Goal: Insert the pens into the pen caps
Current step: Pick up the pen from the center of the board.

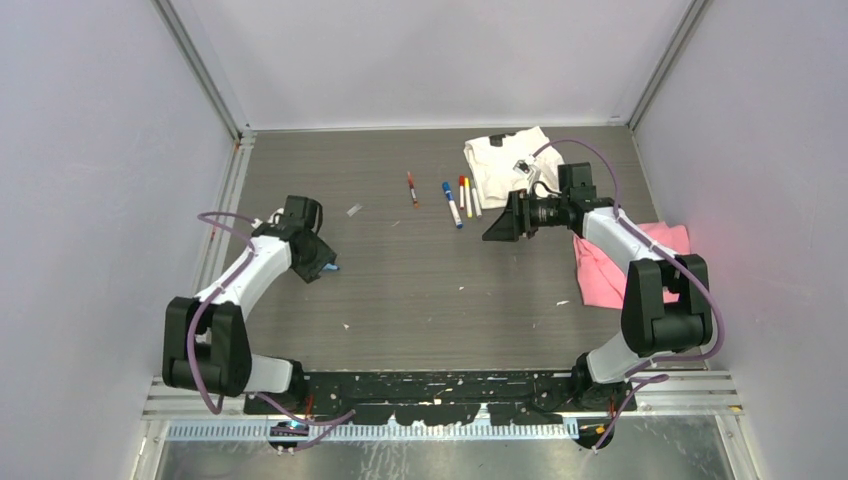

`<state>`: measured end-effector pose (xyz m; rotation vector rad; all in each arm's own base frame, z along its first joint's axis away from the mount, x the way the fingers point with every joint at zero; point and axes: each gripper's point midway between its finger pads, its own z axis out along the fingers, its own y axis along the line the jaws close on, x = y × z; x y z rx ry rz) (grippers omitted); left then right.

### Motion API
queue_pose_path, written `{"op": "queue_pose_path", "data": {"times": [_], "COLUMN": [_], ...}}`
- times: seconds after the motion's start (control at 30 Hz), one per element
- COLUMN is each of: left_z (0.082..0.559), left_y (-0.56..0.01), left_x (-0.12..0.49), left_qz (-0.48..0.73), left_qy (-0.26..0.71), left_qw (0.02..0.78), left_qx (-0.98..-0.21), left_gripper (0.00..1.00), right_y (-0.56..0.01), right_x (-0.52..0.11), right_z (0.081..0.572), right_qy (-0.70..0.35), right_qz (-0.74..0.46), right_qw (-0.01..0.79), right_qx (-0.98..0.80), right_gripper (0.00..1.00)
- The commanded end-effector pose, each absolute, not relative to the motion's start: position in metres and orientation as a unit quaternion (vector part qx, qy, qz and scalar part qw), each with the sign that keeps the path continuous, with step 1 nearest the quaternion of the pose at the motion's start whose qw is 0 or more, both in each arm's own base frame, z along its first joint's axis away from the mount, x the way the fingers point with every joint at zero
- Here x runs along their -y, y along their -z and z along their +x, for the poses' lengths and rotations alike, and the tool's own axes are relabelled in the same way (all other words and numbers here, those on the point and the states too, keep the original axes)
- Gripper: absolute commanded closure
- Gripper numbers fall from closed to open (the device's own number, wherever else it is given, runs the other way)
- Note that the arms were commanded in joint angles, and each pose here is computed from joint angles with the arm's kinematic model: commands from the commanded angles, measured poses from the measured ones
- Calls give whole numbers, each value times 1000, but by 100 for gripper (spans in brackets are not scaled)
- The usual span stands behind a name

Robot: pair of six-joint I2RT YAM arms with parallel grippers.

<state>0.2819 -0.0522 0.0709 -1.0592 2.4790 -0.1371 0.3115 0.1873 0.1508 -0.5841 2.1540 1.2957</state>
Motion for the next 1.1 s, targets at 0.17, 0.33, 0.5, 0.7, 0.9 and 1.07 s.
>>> {"op": "queue_pose_path", "data": {"times": [0.17, 0.33, 0.5, 0.7, 0.9, 1.07], "left_z": [292, 303, 311, 310, 309, 308], "left_y": [-56, -46, -35, -27, -16, -10], "left_x": [22, 20, 25, 23, 21, 21], "left_qz": [-475, -473, -471, -473, -469, -461], "left_qy": [-44, -77, -77, -87, -96, -94], "left_qw": [189, 149, 129, 119, 99, 94], "left_qx": [-858, -865, -869, -869, -872, -877], "left_gripper": [52, 50, 50, 53, 56, 56], "right_y": [-166, -165, -164, -163, -163, -163], "right_x": [-186, -185, -184, -181, -180, -180], "right_z": [316, 317, 317, 319, 319, 319], "right_qy": [-491, -493, -494, -497, -501, -504], "right_qz": [-227, -224, -222, -215, -212, -211], "right_qw": [303, 298, 297, 293, 289, 288], "right_qx": [-785, -786, -786, -788, -788, -787], "right_gripper": [33, 32, 33, 32, 32, 32]}}
